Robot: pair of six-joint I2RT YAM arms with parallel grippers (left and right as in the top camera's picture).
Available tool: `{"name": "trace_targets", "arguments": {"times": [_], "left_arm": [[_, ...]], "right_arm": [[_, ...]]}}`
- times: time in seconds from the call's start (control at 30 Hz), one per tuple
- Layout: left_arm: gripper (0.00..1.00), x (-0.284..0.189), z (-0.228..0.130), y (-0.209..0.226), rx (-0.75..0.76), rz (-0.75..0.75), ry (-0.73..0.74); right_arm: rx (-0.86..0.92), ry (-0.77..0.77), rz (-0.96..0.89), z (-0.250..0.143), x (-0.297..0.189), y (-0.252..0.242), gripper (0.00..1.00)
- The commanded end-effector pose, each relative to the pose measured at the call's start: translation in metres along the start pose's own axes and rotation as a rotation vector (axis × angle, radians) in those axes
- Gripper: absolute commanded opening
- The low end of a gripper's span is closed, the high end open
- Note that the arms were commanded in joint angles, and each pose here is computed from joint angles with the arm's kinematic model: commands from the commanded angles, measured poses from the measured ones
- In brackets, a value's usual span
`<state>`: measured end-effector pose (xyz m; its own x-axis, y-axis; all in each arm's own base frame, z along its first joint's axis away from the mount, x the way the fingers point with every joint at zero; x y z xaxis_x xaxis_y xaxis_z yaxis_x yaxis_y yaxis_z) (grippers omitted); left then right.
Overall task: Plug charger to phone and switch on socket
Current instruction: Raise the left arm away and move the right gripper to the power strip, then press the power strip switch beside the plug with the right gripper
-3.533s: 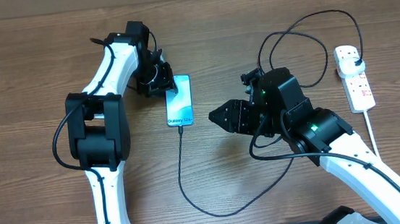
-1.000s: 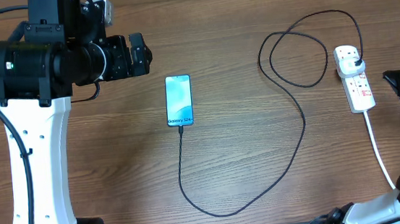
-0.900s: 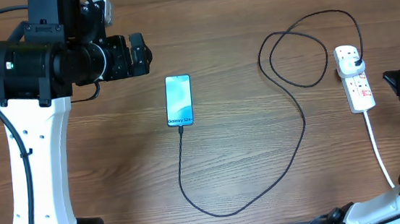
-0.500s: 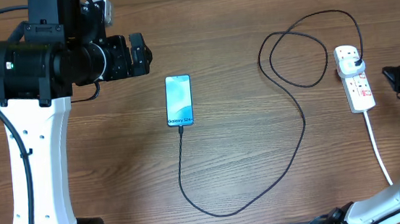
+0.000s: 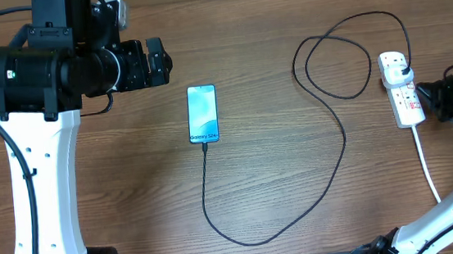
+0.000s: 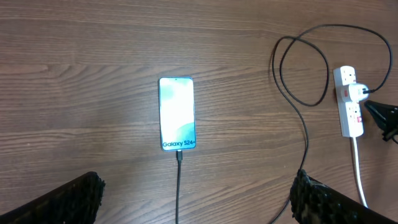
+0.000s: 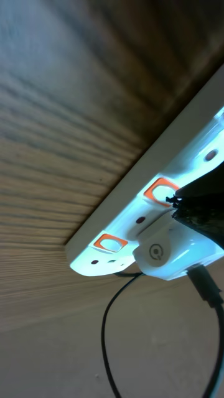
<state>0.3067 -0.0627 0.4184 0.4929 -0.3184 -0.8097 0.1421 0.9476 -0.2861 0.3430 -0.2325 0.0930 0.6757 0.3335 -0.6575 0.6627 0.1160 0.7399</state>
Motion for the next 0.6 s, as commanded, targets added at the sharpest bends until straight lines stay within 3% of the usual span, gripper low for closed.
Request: {"name": "trace_targets", "arguments": {"times": [0.0,0.57], "left_arm": [[0.99,-0.0022,-0.0003,-0.0013,0.006,-0.006,-0.006],[1.00,-0.0022,-0.0003,-0.0013,0.006,-0.006,-0.006]], "right_arm": [[-0.010,0.037,0.000,-0.0053,0.0151,-0.0031,0.04],[-0.050,0.003,0.021,-0.0003,0.0166,0.0024,0.04]]}}
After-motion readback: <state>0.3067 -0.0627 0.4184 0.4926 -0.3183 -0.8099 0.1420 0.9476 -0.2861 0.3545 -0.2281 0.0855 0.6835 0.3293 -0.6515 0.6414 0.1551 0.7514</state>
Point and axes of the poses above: each gripper's point midway between its finger pads, its own x axis out along the fingers, its own y axis along the line the jaws close on, z = x × y, the point moved 9 cm from there along -x, back along the fingers, and after that the axes turned 5 degrees about x, right-handed, at the moved point
